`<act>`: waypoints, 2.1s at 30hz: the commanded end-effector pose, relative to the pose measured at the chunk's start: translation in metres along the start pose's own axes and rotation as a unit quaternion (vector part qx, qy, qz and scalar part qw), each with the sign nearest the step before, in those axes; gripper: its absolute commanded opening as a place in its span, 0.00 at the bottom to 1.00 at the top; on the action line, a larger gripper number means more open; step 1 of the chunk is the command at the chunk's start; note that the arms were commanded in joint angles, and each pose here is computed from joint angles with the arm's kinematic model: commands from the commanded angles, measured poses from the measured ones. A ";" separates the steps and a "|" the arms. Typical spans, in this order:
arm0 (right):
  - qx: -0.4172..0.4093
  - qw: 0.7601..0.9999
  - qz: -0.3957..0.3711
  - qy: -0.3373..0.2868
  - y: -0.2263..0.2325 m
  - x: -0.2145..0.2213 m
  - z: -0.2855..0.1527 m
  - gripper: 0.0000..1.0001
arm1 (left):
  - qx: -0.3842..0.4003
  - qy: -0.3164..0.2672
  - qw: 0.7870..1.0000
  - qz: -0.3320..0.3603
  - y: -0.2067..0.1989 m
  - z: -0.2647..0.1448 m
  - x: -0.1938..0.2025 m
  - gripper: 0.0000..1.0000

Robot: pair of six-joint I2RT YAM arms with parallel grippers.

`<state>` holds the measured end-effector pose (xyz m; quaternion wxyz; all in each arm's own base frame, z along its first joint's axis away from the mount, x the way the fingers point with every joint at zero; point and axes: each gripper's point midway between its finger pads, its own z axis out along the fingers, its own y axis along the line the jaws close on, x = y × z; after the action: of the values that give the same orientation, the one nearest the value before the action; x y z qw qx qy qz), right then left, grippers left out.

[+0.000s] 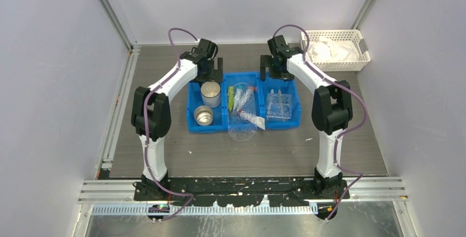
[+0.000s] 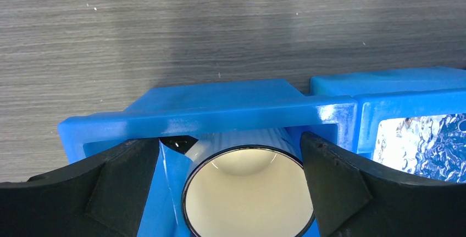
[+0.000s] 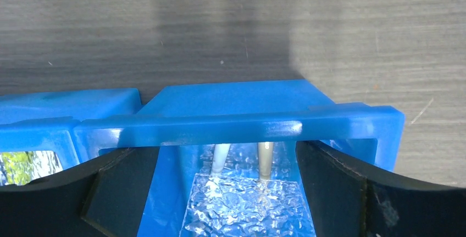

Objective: Prepare toiletry sets of a toothbrush and toothpaste on the tray

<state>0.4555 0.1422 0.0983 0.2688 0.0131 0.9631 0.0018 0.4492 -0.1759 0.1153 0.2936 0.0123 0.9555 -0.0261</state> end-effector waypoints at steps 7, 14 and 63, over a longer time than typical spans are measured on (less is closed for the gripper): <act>-0.038 0.998 0.017 -0.043 0.019 -0.055 0.016 1.00 | -0.002 -0.021 1.000 -0.017 0.016 0.017 -0.032 1.00; -0.042 0.998 0.026 -0.037 0.014 -0.060 0.029 1.00 | -0.003 -0.020 1.000 -0.020 0.022 0.034 -0.043 1.00; -0.328 0.898 0.256 -0.145 0.017 -0.062 -0.153 1.00 | 0.155 -0.188 0.966 -0.083 0.010 -0.164 -0.071 1.00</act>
<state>0.4569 0.1298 0.2552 0.4215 0.1024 0.8839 0.1749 0.4552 -0.1444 0.2611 0.4330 -0.0120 0.8952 -0.1052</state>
